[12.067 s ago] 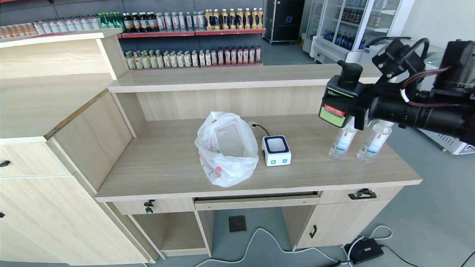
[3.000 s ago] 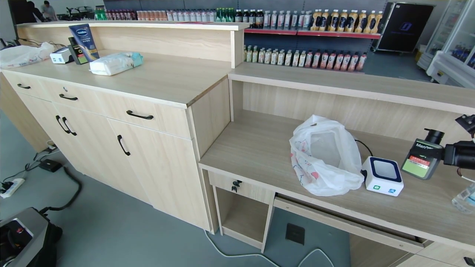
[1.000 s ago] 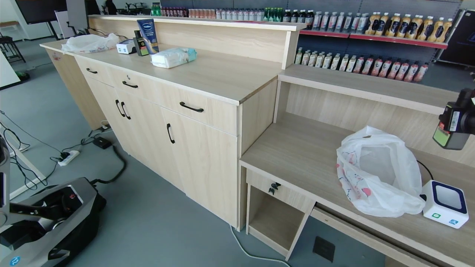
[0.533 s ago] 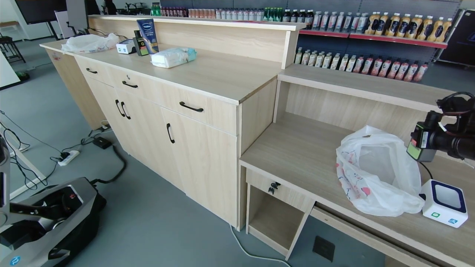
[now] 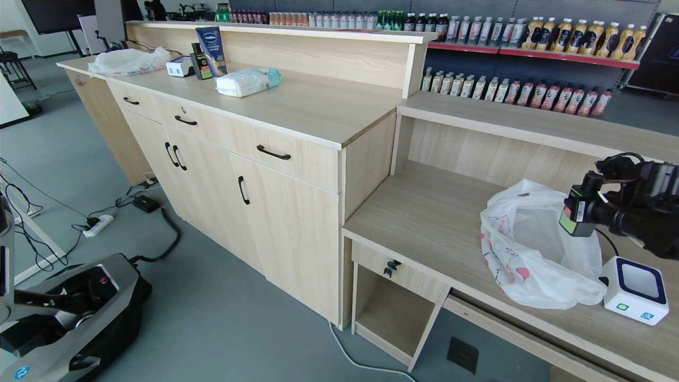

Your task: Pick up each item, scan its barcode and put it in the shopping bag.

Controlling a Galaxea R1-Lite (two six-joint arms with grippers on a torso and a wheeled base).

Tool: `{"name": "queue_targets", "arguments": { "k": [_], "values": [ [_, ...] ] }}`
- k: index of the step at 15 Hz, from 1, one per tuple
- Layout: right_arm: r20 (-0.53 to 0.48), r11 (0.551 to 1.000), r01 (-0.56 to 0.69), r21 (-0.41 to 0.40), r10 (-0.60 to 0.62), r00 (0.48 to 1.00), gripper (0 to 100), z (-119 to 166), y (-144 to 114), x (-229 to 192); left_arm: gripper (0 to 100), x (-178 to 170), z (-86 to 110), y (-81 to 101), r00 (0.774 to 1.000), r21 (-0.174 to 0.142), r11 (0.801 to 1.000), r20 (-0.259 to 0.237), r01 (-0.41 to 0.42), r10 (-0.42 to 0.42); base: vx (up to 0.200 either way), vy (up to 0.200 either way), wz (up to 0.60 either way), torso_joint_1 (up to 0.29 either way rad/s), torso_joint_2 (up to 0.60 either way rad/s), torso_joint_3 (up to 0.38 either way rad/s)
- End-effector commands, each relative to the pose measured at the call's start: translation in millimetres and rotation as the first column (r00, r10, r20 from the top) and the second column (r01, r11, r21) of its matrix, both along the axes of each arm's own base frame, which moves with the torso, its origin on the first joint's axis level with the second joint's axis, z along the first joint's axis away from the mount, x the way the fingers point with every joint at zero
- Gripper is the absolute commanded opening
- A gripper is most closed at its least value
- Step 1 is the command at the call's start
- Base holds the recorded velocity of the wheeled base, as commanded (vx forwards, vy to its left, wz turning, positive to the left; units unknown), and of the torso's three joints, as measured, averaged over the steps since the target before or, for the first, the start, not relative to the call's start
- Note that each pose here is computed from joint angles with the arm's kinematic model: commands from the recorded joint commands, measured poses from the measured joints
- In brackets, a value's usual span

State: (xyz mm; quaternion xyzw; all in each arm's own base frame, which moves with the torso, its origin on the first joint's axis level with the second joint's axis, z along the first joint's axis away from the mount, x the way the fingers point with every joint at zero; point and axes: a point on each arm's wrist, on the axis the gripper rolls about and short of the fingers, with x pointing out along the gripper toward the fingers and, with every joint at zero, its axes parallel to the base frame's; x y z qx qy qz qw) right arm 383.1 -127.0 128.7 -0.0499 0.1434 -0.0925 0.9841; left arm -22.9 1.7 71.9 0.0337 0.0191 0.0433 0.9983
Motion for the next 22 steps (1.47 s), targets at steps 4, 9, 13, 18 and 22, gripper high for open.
{"name": "queue_targets", "arguments": {
  "k": [4,9,13,18,22],
  "values": [
    [-0.020,1.000,-0.029,0.007,0.029,0.999,0,-28.5,-1.2,8.9,100,0.0,0.0,0.0,1.000,0.000,1.000,0.000,0.000,0.000,0.000,0.000,0.00,0.000,0.00,0.000],
    [0.016,0.984,-0.175,-0.038,0.175,0.984,0,-53.4,3.2,22.7,100,0.0,0.0,0.0,1.000,0.000,1.000,0.000,-0.001,0.001,0.000,0.000,0.00,0.000,0.00,0.000],
    [0.041,0.969,-0.247,-0.032,0.248,0.968,0,-66.9,2.4,32.8,100,0.0,0.0,0.0,1.000,0.000,1.000,0.000,-0.001,0.001,0.000,0.000,0.00,0.000,0.00,0.000],
    [0.075,0.954,-0.295,-0.049,0.298,0.952,0,-75.9,17.4,46.8,100,0.0,0.0,0.0,1.000,0.000,1.000,0.000,0.000,0.000,0.000,0.000,0.00,0.000,0.00,0.000],
    [0.079,0.947,-0.315,-0.058,0.318,0.945,0,-83.9,22.4,55.3,100,0.0,0.0,0.0,1.000,0.000,1.000,0.000,-0.001,0.001,0.000,0.000,0.00,0.000,0.00,0.000]
  ]
}}
